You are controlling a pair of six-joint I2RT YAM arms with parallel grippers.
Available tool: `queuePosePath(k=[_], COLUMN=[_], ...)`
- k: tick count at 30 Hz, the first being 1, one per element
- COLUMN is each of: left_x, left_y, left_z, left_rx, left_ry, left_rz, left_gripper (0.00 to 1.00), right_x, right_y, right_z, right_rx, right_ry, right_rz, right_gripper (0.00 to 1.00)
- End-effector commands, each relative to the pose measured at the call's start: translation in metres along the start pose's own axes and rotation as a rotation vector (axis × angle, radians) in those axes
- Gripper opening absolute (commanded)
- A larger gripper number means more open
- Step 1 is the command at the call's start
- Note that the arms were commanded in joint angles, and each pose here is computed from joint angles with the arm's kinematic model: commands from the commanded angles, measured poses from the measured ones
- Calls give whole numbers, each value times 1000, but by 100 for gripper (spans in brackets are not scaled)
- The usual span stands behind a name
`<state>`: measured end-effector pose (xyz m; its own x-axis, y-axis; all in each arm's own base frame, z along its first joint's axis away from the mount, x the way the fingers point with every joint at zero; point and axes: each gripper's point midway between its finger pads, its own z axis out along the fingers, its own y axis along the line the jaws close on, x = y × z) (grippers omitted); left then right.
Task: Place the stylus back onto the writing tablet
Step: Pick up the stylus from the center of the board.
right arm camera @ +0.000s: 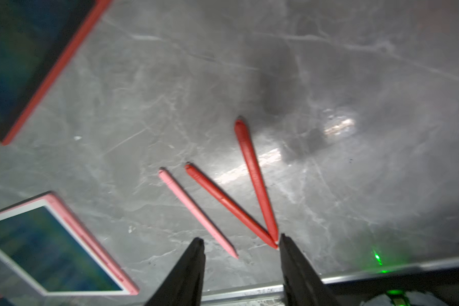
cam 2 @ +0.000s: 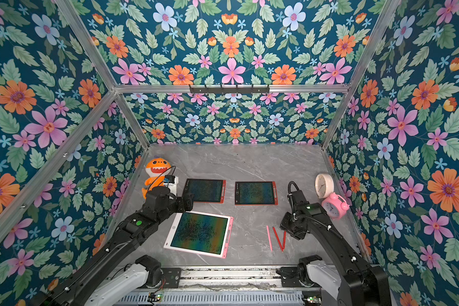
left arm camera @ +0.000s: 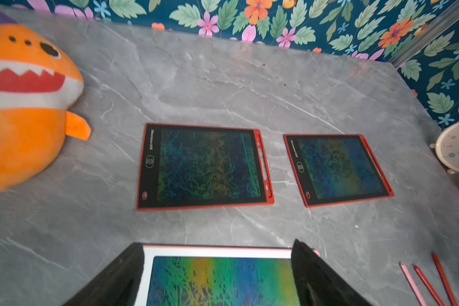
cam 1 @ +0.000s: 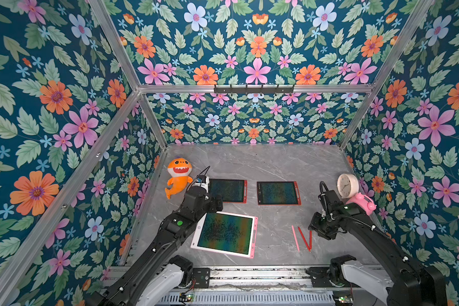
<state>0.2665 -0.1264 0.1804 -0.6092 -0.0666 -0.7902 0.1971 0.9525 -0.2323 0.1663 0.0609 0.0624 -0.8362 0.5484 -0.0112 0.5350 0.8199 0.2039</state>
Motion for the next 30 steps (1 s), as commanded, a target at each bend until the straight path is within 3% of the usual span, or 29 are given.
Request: queuePosePath(k=[1, 6, 20, 25, 30], left_x=[15, 18, 23, 23, 24], left_y=[1, -2, -7, -8, -9], left_z=[-1, 0, 0, 0, -1], left_rx=[2, 8, 24, 27, 28], left_ry=[41, 61, 77, 77, 77], left_rz=[-24, -2, 8, 9, 17], left_gripper=[92, 92, 92, 93, 93], right_x=[0, 0, -8, -9, -13], right_y=[-20, -17, -15, -21, -18], right_z=[6, 22, 44, 54, 59], right_rx=[98, 102, 156, 191, 193], right_ry=[-16, 18, 51, 58, 56], right_rz=[52, 53, 11, 16, -3], right_gripper=[47, 39, 37, 27, 10])
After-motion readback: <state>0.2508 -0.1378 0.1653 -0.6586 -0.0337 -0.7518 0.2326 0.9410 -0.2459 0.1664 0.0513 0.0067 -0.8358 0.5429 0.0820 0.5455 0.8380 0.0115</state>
